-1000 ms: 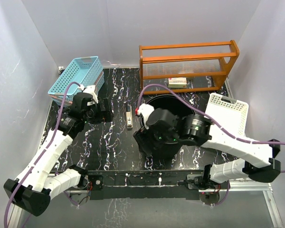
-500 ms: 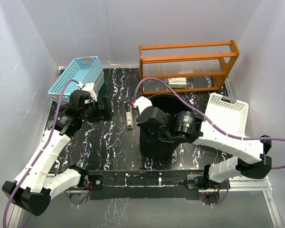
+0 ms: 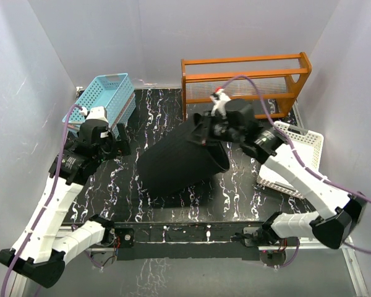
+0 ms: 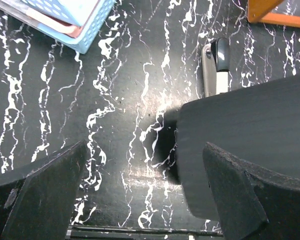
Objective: Turn the large container upside down
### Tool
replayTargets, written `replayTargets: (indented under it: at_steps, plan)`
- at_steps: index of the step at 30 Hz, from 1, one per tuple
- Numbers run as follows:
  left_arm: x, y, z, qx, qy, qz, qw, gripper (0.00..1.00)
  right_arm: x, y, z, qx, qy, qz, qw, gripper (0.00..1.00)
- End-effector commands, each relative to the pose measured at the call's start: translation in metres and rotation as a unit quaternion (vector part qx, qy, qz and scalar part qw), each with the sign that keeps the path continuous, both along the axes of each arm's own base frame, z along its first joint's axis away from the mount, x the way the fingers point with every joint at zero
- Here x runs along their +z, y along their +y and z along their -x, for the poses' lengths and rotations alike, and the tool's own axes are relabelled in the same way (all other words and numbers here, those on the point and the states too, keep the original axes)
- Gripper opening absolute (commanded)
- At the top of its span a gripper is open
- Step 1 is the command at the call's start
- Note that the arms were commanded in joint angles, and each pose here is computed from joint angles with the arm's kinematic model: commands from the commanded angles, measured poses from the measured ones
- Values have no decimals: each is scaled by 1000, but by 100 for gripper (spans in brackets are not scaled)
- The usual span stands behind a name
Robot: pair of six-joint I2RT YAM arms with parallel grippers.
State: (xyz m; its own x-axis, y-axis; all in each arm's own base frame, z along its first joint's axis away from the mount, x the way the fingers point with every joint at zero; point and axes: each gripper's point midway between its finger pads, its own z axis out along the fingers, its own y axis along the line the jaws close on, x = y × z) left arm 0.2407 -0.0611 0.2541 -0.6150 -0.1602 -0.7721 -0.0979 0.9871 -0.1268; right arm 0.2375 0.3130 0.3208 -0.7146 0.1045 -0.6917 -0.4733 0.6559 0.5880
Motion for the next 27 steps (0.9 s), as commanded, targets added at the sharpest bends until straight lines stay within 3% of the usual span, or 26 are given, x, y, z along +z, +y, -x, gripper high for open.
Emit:
replayTargets:
  at_steps: [1,6,11,15,19,22,23,27]
  plan:
    - [21,16,-2,26,-19,-28,999,99,12,-23,6,72,36,-137,987,0]
    - [8,-4,-6,-14,16,-11,1000,98,-25,-46,7,49,70,-157,984,0]
    - [13,-21,-9,-24,-4,47,999,98,-77,-77,-5,-25,90,-101,990,0]
    - [16,-39,-8,-52,0,85,995,99,-113,-89,-10,-41,118,-30,992,15]
    - [8,-56,1,-92,43,107,989,99,-111,-104,-20,-70,95,18,993,33]
    - [-3,-68,13,-93,75,150,981,99,-102,-113,-25,-85,75,45,993,64]
    - [-5,-72,17,-86,81,173,978,99,-98,-114,-25,-82,69,48,993,70]
    - [-8,-78,33,-71,101,217,968,99,-81,-119,-23,-83,51,58,994,77]
